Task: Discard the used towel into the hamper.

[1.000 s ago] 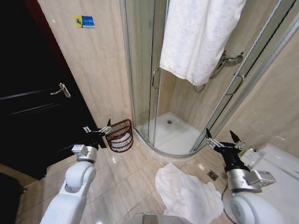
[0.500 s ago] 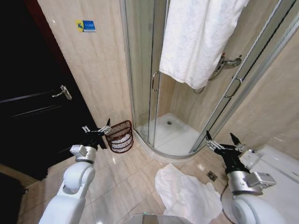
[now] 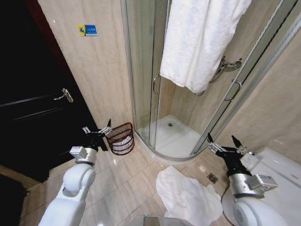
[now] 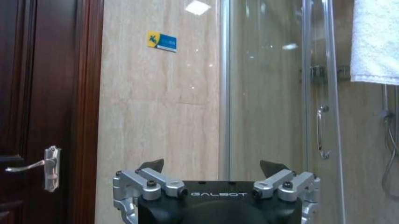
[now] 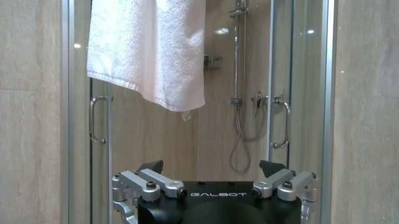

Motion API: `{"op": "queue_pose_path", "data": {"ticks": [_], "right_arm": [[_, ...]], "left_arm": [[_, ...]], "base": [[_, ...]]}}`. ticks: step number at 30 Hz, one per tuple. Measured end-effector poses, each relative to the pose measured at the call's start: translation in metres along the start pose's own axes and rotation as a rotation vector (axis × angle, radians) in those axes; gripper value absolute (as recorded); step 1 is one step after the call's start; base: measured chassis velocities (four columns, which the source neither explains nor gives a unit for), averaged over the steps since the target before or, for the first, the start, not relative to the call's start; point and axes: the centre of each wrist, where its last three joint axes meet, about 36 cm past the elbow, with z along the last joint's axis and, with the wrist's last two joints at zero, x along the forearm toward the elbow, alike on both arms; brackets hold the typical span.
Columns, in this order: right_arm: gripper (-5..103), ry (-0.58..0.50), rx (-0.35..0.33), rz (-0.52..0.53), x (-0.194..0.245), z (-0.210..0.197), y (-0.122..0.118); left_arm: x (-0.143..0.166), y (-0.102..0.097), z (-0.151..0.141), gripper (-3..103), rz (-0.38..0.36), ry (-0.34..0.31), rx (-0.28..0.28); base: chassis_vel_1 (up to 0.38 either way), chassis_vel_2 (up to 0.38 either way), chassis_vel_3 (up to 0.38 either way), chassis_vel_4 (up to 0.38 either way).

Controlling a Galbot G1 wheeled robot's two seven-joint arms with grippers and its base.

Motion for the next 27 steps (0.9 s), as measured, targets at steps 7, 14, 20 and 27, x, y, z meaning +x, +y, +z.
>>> {"op": "queue_pose_path", "data": {"ticks": [7,14,20,27], "right_arm": [[100,-0.044,0.005,-0.023,-0.008,-0.006,0.000],[100,-0.214,0.018,-0.093,-0.040,-0.037,-0.011],[100,-0.360,-0.002,-0.118,-0.075,-0.060,-0.028],[100,-0.462,0.059,-0.160,-0.156,-0.120,-0.060]], "left_arm": [[0.003,-0.002,0.008,100,-0.054,-0.020,0.031],[0.015,0.000,0.011,100,-0.072,-0.009,0.019],[0.027,-0.007,0.033,100,-0.051,0.039,-0.010],[0.048,-0.002,0.050,100,-0.100,0.073,-0.059]], "base": [[0.000,0.000,0.000,0.000],[0.000,0.000,0.000,0.000],[0.000,0.000,0.000,0.000],[0.000,0.000,0.000,0.000]]}}
